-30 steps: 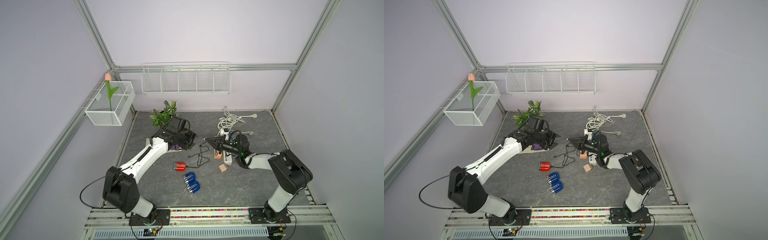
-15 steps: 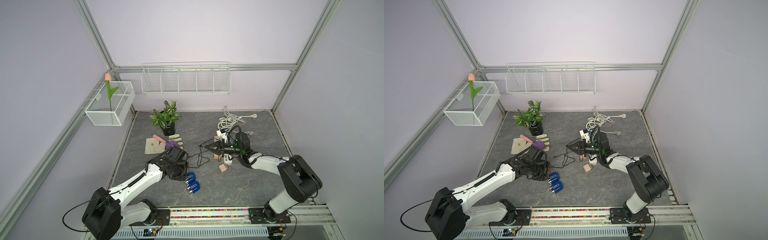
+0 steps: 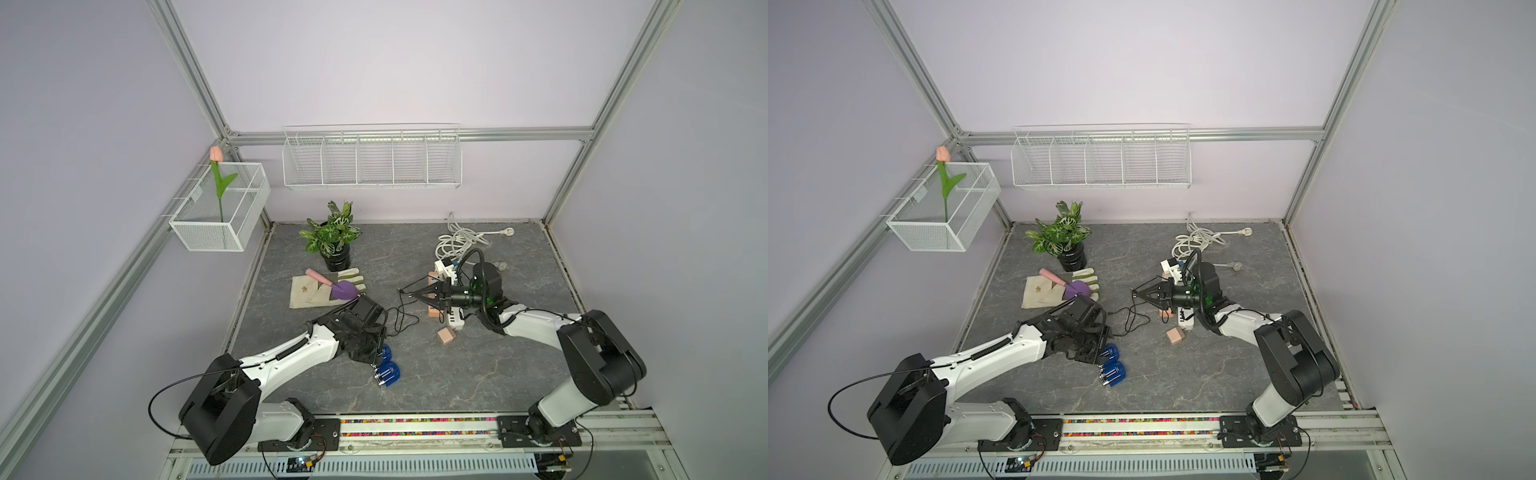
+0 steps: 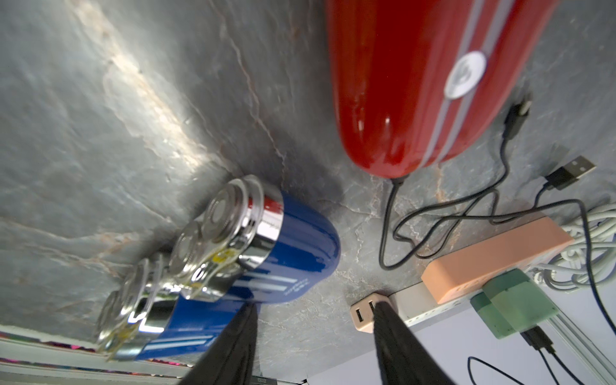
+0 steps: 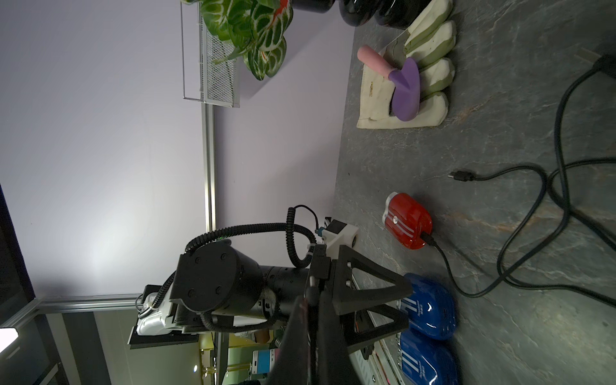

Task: Charge the electric shaver
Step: Pick up the electric shaver from the center of the board.

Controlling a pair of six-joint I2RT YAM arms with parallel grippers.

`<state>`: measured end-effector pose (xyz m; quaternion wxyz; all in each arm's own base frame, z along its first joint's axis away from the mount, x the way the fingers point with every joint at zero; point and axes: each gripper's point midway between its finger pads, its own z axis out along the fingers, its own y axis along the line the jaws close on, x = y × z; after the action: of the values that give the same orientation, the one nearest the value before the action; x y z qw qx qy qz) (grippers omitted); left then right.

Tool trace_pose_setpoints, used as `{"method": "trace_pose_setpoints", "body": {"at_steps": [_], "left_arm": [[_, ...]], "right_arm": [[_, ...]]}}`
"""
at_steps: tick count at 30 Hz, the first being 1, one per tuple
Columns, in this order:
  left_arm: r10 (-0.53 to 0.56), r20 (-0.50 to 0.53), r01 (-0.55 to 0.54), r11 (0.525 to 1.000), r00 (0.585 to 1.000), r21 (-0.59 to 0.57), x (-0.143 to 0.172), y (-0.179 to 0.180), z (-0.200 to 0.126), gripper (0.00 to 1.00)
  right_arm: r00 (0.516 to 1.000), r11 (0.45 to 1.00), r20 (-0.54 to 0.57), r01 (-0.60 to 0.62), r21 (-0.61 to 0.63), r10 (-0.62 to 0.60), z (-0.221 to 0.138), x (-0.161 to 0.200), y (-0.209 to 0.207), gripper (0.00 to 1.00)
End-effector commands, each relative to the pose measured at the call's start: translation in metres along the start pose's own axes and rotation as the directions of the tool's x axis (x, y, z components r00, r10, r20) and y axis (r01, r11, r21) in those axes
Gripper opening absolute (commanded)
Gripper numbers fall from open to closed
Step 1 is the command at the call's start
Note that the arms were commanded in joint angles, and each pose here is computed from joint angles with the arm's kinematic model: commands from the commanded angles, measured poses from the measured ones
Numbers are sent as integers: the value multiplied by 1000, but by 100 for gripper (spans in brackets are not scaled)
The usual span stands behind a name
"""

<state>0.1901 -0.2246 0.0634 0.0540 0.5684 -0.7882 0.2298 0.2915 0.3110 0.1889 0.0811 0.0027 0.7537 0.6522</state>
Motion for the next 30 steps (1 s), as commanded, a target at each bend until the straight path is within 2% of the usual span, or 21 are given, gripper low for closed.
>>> {"method": "trace_pose_setpoints", "body": {"at_steps": [1, 11, 20, 30], "left_arm": [[-472, 20, 472, 881, 882, -30, 0, 8, 2, 58], [-504, 25, 505, 862, 863, -39, -1, 8, 13, 60], [-523, 110, 526, 851, 845, 7, -21, 8, 17, 60], [-486, 188, 505, 860, 854, -69, -29, 16, 28, 61]], "right_arm": [[1000, 1000, 1, 26, -17, -26, -5, -2, 9, 7], [1000, 1000, 12, 11, -6, -11, -6, -4, 5, 7], [1000, 1000, 18, 1, 0, -1, -6, -5, 2, 7], [1000, 1000, 21, -3, 2, 3, -7, -5, 1, 7]]}}
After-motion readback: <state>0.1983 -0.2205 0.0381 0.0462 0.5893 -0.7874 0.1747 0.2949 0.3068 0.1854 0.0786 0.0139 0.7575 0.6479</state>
